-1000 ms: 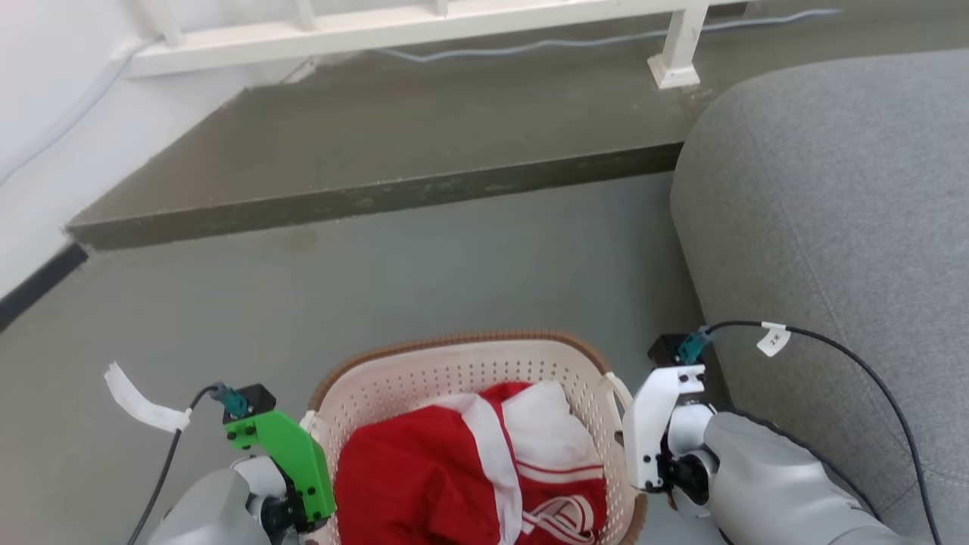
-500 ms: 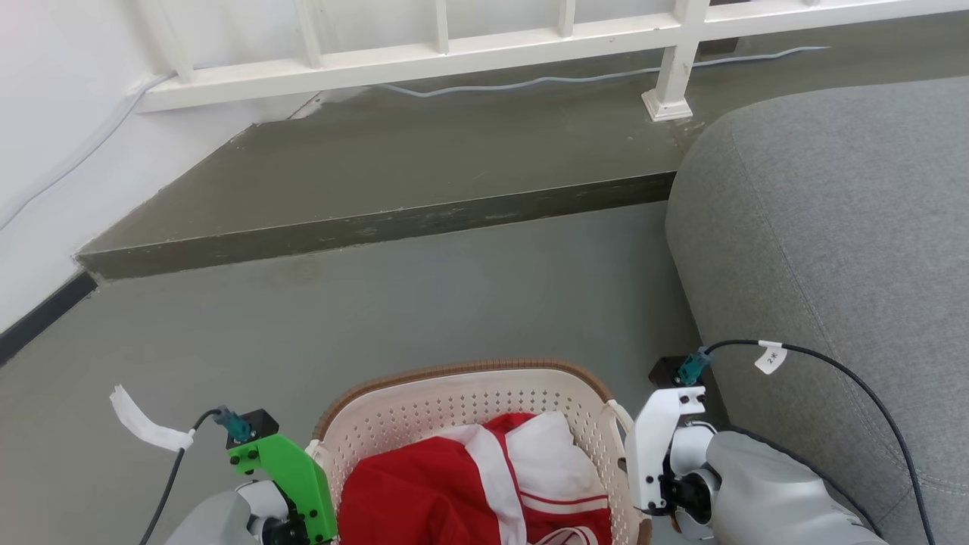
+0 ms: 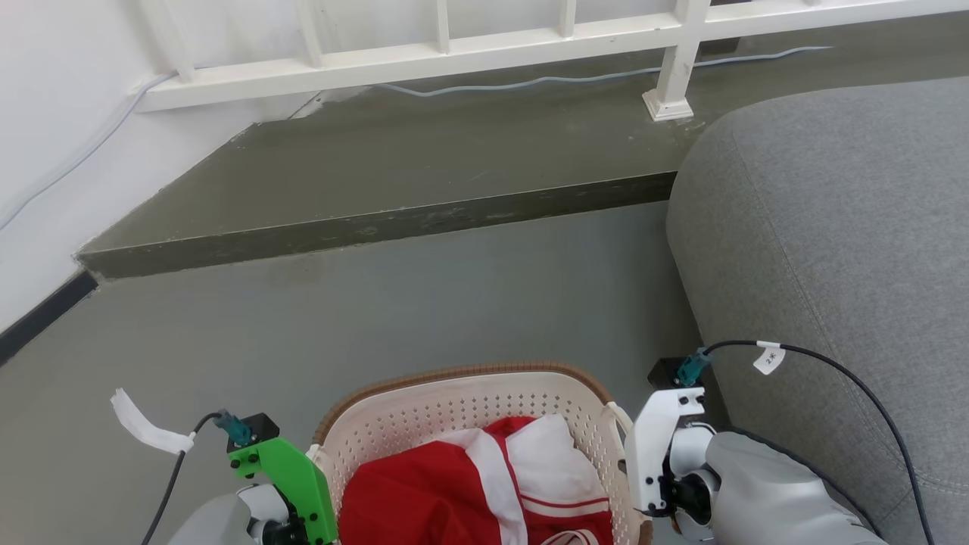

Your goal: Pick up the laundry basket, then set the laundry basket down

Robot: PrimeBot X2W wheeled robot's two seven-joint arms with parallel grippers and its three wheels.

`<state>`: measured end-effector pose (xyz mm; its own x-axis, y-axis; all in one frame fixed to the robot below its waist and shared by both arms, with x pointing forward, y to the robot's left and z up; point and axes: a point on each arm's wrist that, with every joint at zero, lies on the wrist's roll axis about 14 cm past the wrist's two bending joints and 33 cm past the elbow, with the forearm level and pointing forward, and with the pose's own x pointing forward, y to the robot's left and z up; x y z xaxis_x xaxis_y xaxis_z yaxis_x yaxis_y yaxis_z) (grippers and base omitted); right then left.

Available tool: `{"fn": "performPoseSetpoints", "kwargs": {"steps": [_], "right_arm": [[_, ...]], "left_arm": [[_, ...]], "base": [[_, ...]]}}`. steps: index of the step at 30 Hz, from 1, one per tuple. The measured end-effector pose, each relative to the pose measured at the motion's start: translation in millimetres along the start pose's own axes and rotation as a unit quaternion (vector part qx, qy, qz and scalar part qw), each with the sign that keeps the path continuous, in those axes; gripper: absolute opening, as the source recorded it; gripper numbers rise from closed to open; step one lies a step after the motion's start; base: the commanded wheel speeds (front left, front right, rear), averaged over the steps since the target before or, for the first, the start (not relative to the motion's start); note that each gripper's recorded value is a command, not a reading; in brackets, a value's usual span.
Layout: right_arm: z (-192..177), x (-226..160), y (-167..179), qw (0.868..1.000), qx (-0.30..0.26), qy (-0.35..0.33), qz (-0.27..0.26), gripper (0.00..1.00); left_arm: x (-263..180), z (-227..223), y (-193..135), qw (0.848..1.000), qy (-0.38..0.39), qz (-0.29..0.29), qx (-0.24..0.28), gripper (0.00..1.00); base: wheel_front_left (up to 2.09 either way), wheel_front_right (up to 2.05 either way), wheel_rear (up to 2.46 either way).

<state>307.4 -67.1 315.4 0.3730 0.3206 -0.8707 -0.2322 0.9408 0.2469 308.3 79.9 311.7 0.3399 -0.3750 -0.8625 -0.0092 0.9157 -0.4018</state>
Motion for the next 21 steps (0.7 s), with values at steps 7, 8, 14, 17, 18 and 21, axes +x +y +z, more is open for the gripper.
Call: {"fn": "performPoseSetpoints", "kwargs": {"steps": [7, 8, 14, 17, 18, 21], "right_arm": [[-1.3, 1.2, 0.0, 1.0, -0.001, 0.003, 0.0, 0.0], [-1.5, 1.4, -0.2, 1.0, -0.001, 0.003, 0.0, 0.0], [-2.1, 1.9, -0.2, 1.0, 0.003, 0.005, 0.001, 0.0], [-2.5, 2.1, -0.5, 1.0, 0.003, 0.005, 0.001, 0.0], [-2.5, 2.2, -0.5, 1.0, 0.003, 0.006, 0.001, 0.0], [-2.9, 2.5, -0.6, 1.0, 0.004, 0.006, 0.001, 0.0]], "left_arm": [[1.1, -1.2, 0.9, 1.0, 0.003, 0.001, -0.003, 0.0], [1.3, -1.4, 1.0, 1.0, 0.003, 0.001, -0.003, 0.0], [2.1, -2.0, 1.0, 1.0, 0.005, 0.001, -0.003, 0.0], [2.4, -2.2, 1.1, 1.0, 0.005, 0.001, -0.003, 0.0], [2.5, -2.3, 1.2, 1.0, 0.006, 0.001, -0.003, 0.0], [2.8, -2.6, 1.3, 1.0, 0.006, 0.001, -0.004, 0.0]], "base": [[0.0, 0.0, 0.0], [0.0, 0.0, 0.0], [0.0, 0.0, 0.0], [0.0, 0.0, 0.0], [0.0, 0.0, 0.0], [0.0, 0.0, 0.0]]}}
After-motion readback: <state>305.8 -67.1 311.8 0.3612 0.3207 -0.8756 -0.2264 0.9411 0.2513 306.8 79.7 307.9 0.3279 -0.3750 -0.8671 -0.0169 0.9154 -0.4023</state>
